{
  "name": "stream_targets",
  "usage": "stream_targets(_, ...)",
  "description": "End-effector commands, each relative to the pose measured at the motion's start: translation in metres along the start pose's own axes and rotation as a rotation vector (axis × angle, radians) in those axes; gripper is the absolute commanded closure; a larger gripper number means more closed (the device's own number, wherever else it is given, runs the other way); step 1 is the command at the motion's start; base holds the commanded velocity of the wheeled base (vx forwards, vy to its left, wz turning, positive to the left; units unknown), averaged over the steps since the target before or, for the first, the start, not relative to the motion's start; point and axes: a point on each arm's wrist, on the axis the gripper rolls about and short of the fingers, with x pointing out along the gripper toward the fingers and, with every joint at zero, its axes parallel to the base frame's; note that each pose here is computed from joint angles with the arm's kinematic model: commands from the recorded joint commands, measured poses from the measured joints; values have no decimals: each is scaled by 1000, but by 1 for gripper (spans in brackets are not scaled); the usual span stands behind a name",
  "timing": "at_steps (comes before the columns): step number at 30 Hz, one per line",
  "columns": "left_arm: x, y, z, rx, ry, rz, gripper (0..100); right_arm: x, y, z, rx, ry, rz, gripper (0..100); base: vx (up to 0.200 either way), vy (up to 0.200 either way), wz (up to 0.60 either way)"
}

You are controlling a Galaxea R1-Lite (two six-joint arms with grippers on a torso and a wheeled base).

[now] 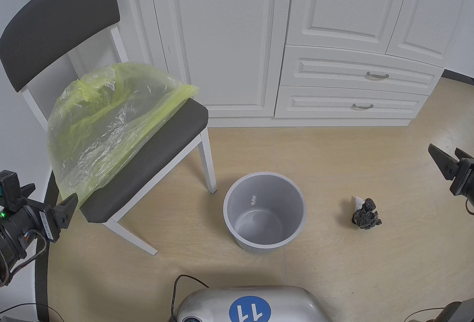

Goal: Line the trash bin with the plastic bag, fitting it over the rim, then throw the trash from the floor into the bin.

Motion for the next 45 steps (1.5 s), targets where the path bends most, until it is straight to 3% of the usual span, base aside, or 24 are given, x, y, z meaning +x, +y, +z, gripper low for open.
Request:
stream_targets(1, 5, -13, -3, 43, 27, -36, 0, 15, 9, -13, -11, 26, 4, 0, 0, 0, 0)
stream_targets(10, 20, -32, -9, 119, 92, -41, 0, 21, 14, -14, -8, 19, 17, 0, 0, 0, 0)
stream_targets(20, 41, -67, -12, 176, 75, 12, 0, 25, 17, -12, 3, -18, 15, 0, 0, 0, 0)
stream_targets(28, 45, -69, -10, 183, 80, 23, 0, 39, 23, -12, 0, -6, -46, 0, 0, 0, 0)
stream_targets(33, 46, -70, -7, 180, 70, 38, 0, 46, 35, -22, 8, 19, 0, 0, 0, 0, 0)
stream_targets(45, 59, -81, -12, 239, 113, 44, 0, 47, 39, -32, -12, 46, -5, 0, 0, 0, 0)
